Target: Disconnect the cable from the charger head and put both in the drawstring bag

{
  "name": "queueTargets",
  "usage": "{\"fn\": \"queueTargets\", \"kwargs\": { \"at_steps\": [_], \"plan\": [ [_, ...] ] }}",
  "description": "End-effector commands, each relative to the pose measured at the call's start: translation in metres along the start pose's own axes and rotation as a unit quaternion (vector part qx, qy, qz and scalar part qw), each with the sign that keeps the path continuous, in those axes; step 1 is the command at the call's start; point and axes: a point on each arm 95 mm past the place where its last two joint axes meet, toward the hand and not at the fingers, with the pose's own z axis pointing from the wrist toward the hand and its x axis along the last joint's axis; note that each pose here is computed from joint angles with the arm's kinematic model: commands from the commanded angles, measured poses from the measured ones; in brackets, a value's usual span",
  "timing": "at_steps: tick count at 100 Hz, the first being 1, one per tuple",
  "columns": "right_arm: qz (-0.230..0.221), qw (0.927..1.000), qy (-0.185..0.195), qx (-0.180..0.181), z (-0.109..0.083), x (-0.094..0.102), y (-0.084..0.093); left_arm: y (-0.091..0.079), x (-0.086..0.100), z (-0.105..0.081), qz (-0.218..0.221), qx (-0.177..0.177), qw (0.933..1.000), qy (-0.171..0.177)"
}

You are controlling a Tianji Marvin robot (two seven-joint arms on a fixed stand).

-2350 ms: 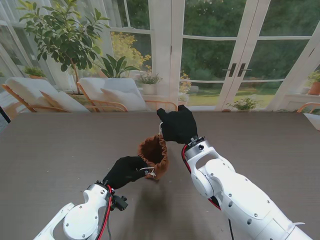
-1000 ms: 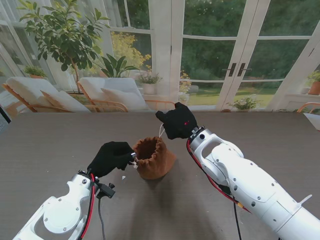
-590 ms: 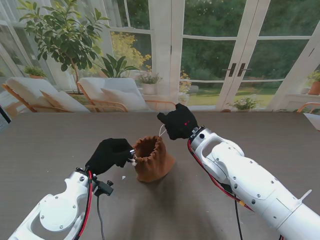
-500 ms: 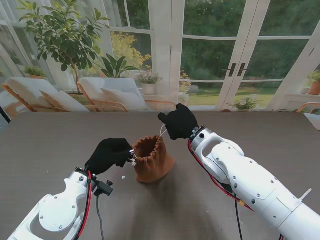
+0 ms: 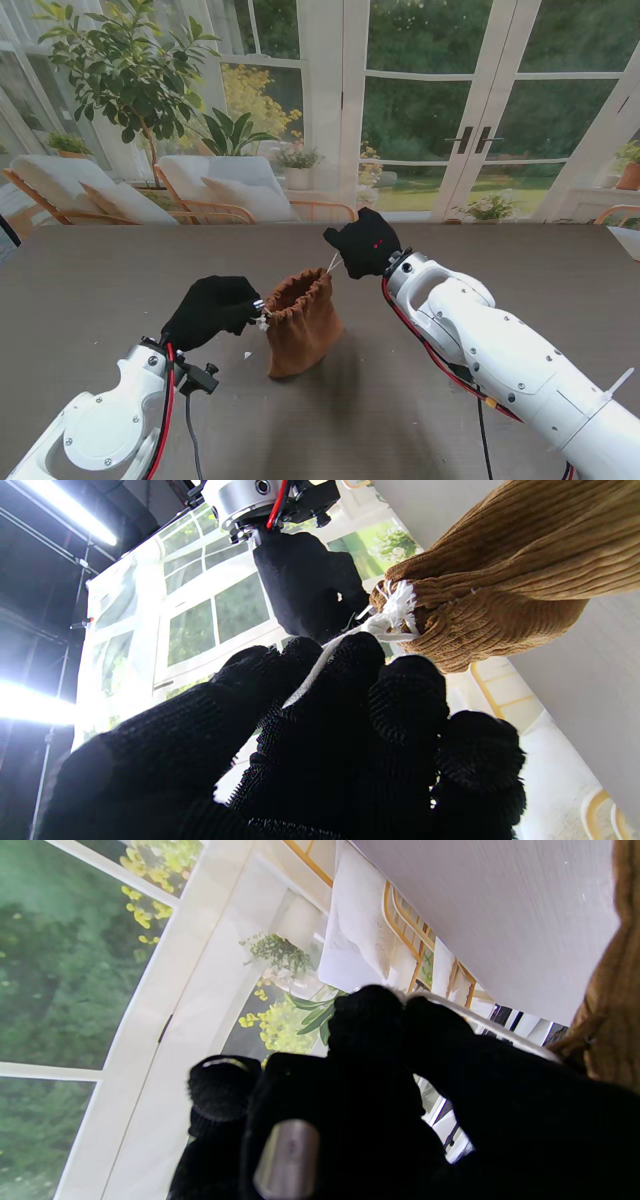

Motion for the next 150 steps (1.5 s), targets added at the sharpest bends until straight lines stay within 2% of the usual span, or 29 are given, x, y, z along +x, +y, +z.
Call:
{"fn": "queueTargets", "kwargs": {
  "at_steps": [1, 31, 90, 150],
  "plan": [
    [-0.009, 0.9999, 0.004, 0.013, 0.000, -0.004, -0.002, 0.000, 0.008, -0.001, -0.001, -0.004, 0.9999, 0.011],
    [-0.022, 0.9991, 0.009, 0.034, 0.001, -0.012, -0.007, -0.007, 0.018, -0.009, 0.002, 0.011, 0.9997, 0.021],
    [-0.039, 0.9964, 0.005, 0.075, 0.002, -0.021, -0.017, -0.016, 0.029, -0.029, 0.014, 0.032, 0.9992, 0.019],
    [-0.041, 0.9949, 0.001, 0.092, 0.000, -0.026, -0.020, -0.023, 0.038, -0.047, 0.013, 0.053, 0.9984, 0.017]
  ]
}}
